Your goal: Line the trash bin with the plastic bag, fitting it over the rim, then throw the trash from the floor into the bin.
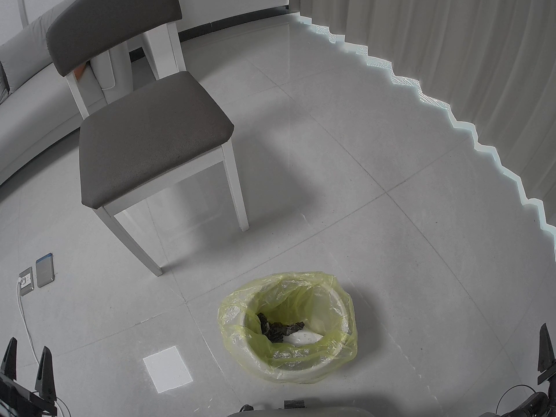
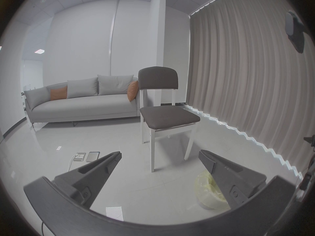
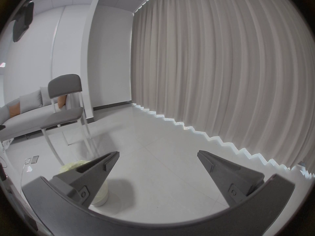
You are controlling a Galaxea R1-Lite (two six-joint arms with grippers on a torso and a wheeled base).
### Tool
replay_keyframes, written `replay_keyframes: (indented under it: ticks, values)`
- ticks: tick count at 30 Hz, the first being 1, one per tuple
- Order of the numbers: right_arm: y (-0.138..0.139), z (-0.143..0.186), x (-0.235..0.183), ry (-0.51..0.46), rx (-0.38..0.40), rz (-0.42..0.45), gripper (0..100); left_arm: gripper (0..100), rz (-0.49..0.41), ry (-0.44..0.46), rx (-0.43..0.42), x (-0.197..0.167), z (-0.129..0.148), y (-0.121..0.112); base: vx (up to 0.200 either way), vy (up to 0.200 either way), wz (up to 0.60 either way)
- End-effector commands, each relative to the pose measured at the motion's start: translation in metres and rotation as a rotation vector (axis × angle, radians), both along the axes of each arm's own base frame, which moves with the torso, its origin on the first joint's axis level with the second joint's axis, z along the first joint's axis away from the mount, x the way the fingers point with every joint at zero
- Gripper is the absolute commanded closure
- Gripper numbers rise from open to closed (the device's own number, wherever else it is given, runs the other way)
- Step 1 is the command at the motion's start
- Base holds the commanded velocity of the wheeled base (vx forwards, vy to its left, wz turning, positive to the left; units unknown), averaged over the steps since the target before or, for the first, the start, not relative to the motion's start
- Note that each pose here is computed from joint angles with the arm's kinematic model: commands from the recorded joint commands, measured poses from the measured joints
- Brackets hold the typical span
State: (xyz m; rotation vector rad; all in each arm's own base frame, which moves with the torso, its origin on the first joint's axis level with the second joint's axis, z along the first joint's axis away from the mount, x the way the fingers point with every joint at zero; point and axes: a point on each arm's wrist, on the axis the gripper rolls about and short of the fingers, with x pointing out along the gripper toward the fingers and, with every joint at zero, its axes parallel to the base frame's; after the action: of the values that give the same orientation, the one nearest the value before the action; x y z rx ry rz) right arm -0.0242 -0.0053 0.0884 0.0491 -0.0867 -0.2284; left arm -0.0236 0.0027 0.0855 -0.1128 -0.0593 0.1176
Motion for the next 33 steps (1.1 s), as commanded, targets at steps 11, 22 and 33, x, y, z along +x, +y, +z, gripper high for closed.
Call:
replay_keyframes:
  ticks: [11,22,33]
  values:
    - [0.0039,-0.0126,0.0014,0.081,-0.017,0.174,0,0,0.143,-0.018,-0.042,-0.0002,-0.0034,0.0032,0.0,0.0,0.0]
    - [0.0037,-0.0125,0.0011,0.085,-0.014,0.161,0,0,0.033,0.02,0.006,0.0,-0.0055,0.0007,0.0,0.0,0.0]
    - [0.0036,-0.013,0.0012,0.087,-0.014,0.159,0,0,-0.164,0.07,0.141,0.0009,-0.0106,-0.0036,0.0,0.0,0.0]
